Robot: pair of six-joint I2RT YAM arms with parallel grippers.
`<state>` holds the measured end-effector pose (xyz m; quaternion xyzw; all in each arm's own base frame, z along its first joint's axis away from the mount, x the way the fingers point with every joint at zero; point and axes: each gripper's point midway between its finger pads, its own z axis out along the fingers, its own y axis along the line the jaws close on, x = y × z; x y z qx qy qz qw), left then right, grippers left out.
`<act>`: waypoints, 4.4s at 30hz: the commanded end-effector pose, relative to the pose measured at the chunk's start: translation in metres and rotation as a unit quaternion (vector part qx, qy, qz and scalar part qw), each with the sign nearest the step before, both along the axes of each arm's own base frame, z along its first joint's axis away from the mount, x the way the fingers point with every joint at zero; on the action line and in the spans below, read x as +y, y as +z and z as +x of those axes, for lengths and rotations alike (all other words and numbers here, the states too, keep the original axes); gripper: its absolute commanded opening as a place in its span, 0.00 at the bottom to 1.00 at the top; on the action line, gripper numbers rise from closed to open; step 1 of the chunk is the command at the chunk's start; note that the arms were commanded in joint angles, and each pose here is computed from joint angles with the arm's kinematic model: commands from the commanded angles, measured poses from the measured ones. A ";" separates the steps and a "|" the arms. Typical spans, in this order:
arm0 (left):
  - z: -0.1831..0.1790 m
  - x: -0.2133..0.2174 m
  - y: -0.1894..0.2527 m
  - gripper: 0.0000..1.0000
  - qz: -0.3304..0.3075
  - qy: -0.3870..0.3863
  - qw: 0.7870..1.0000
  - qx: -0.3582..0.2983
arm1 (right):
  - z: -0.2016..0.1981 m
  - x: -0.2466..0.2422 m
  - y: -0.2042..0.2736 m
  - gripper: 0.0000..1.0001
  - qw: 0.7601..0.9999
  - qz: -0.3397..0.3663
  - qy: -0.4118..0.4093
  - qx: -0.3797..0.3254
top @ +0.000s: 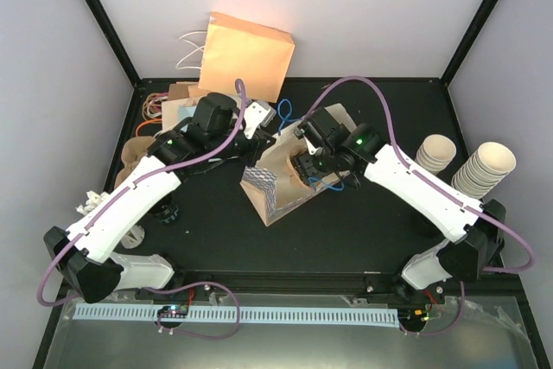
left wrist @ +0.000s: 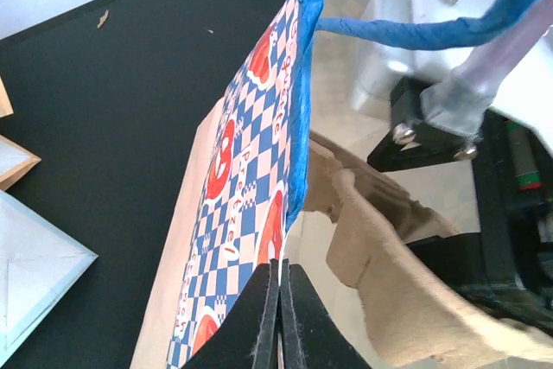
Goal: Pack the takeout coffee
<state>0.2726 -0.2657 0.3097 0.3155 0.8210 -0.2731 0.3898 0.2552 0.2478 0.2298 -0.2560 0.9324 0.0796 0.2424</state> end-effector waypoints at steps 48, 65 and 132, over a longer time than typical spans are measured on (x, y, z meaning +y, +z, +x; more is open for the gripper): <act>0.037 0.022 -0.018 0.02 -0.008 0.061 0.996 0.057 | 0.027 0.044 -0.131 0.77 0.999 -0.032 0.035 -0.008; 0.031 0.018 -0.013 0.03 -0.014 0.034 0.997 0.061 | 0.030 0.033 -0.071 0.92 0.999 -0.036 0.007 -0.023; -0.032 -0.022 0.019 0.03 0.047 -0.118 0.988 -0.092 | 0.015 -0.102 0.270 0.91 0.745 0.279 -0.193 -0.574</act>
